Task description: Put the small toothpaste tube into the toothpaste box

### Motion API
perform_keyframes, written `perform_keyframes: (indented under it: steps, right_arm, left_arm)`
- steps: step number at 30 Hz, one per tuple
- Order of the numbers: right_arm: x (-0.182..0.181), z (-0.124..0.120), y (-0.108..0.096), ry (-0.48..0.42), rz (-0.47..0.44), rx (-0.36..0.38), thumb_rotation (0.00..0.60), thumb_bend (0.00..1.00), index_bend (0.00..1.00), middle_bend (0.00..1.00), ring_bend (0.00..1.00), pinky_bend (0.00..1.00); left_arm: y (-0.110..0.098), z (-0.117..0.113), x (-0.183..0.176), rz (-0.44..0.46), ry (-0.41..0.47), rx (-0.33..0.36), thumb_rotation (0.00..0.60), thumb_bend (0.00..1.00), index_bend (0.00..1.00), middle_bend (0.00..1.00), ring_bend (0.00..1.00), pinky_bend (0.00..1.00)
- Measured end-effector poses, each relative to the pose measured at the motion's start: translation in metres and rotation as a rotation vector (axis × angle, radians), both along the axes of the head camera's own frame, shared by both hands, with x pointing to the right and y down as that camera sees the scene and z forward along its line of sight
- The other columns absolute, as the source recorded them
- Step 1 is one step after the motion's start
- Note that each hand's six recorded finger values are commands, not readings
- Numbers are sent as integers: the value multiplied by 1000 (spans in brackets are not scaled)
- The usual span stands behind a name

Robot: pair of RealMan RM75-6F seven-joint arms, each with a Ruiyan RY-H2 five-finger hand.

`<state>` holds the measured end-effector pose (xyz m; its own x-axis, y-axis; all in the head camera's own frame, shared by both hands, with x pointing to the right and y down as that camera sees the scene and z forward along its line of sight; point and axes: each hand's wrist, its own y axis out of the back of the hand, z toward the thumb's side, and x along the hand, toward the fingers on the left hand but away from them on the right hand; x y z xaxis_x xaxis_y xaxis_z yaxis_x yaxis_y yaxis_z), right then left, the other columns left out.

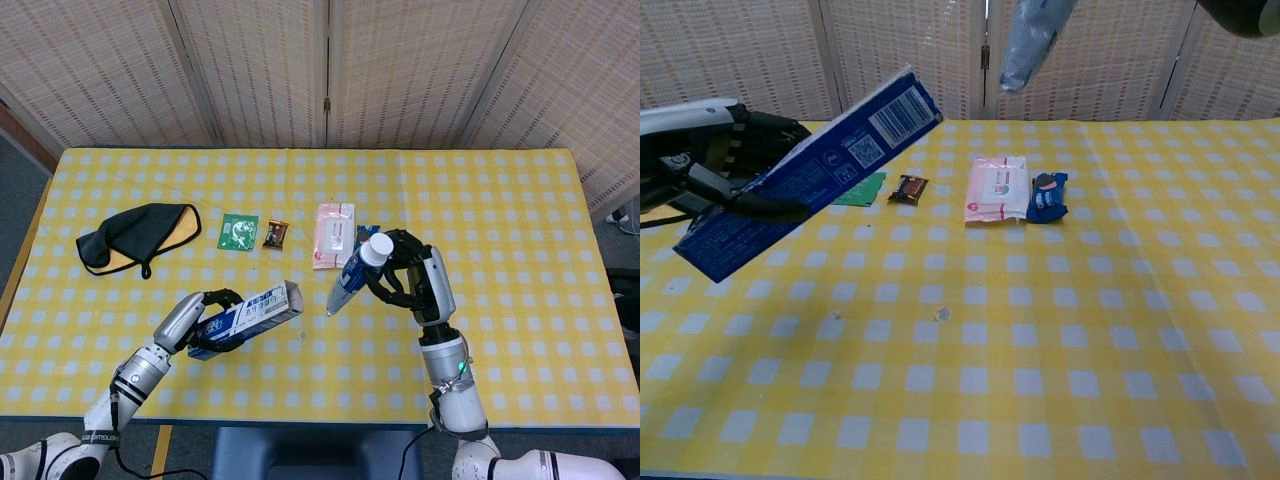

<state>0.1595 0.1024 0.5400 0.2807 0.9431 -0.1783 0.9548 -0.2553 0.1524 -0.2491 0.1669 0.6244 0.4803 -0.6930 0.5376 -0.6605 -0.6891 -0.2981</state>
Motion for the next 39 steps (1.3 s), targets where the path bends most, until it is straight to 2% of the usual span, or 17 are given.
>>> perform_keyframes:
  steps: [6, 14, 22, 31, 39]
  right_arm:
    - [-9, 4, -6, -76, 33, -28, 600, 455, 756, 625, 679, 951]
    - [-28, 3, -11, -146, 59, -31, 600, 454, 756, 625, 679, 951]
    - [-43, 0, -8, -164, 59, -23, 600, 454, 756, 625, 679, 950]
    - [-41, -4, -8, -165, 74, -1, 600, 454, 756, 625, 678, 951]
    - [-44, 1, -5, -179, 79, -10, 600, 454, 756, 625, 678, 951]
  left_arm:
    - [7, -3, 14, -58, 82, -27, 600, 256, 545, 523, 480, 309]
    - [14, -3, 30, -39, 112, -40, 600, 256, 545, 523, 479, 309]
    - [10, 1, 38, -39, 118, -36, 600, 257, 546, 523, 479, 309]
    - [4, 8, 38, -58, 110, -45, 600, 257, 546, 523, 479, 308]
    - [-4, 6, 42, -96, 138, -31, 600, 257, 550, 523, 478, 308]
